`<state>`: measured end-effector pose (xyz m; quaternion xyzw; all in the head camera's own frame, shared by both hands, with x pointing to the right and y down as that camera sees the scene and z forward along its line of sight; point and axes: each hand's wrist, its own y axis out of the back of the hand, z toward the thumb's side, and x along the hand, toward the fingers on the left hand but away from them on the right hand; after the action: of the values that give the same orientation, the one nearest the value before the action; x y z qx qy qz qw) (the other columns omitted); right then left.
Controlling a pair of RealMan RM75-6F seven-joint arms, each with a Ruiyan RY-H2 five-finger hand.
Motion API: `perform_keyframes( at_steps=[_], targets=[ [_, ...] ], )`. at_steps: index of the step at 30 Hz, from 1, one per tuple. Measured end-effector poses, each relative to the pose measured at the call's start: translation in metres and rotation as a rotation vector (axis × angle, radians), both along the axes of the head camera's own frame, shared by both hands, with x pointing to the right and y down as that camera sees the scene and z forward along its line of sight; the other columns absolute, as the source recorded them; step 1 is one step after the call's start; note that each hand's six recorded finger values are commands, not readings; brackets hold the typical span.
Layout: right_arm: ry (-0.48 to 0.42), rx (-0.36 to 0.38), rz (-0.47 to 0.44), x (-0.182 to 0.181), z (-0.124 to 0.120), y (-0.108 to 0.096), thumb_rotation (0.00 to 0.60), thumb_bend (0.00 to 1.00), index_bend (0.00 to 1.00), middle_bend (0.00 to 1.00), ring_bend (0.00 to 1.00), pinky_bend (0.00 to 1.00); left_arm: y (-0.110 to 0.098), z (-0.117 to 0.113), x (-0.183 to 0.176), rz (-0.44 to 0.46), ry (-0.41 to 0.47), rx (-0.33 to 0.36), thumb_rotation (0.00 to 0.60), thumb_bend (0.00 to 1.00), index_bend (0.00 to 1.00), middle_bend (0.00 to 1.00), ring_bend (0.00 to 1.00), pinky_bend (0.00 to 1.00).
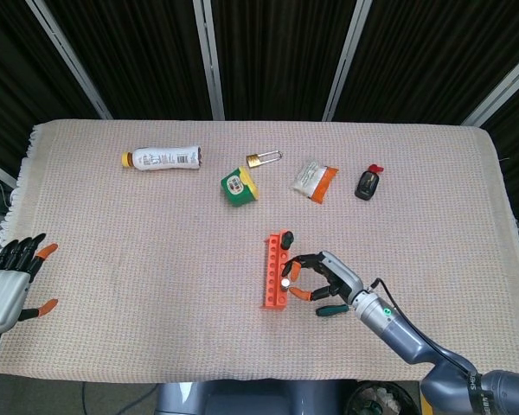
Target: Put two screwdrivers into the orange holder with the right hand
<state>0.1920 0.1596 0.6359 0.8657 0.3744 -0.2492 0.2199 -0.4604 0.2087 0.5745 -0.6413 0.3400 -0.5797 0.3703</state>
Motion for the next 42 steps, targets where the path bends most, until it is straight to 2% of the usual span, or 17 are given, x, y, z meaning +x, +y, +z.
perform_keyframes(
  at_steps=[11,20,23,27,32,35,37,42],
  targets=[
    [0.000,0.008,-0.001,-0.001,-0.002,-0.002,0.600,0.24,0.63,0.40,0.21,0.19,0.000,0.000,0.000,0.000,0.000,0.001,0.600,0.14,0.13,0.00,0.00,0.00],
    [0.007,0.050,0.001,0.005,-0.016,-0.009,0.600,0.24,0.62,0.39,0.21,0.19,-0.002,-0.001,0.000,0.000,0.008,0.010,0.600,0.14,0.13,0.00,0.00,0.00],
    [0.017,0.074,0.005,0.010,-0.023,-0.012,0.600,0.24,0.58,0.38,0.21,0.19,-0.003,-0.002,0.001,0.000,0.011,0.012,0.600,0.14,0.13,0.00,0.00,0.00],
    [0.043,0.113,0.006,0.022,-0.033,-0.018,0.600,0.24,0.48,0.35,0.21,0.19,-0.003,0.000,-0.001,-0.005,0.011,0.005,0.600,0.14,0.13,0.00,0.00,0.00],
    [0.126,0.215,-0.001,0.047,-0.048,-0.028,0.600,0.24,0.37,0.28,0.15,0.17,-0.002,0.002,-0.006,-0.016,-0.004,0.001,0.600,0.14,0.13,0.00,0.00,0.00],
    [0.217,0.312,-0.022,0.063,-0.052,-0.034,0.600,0.24,0.32,0.22,0.07,0.10,-0.001,0.003,-0.007,-0.026,-0.003,0.000,0.600,0.14,0.12,0.00,0.00,0.00],
    [0.309,0.401,-0.044,0.076,-0.055,-0.038,0.600,0.24,0.27,0.18,0.02,0.04,0.001,0.003,-0.008,-0.032,-0.004,-0.003,0.600,0.14,0.11,0.00,0.00,0.00],
    [0.601,0.630,-0.102,0.115,-0.063,-0.044,0.600,0.24,0.24,0.13,0.00,0.00,0.004,0.001,-0.011,-0.047,-0.005,-0.002,0.600,0.14,0.07,0.00,0.00,0.00]
  ],
)
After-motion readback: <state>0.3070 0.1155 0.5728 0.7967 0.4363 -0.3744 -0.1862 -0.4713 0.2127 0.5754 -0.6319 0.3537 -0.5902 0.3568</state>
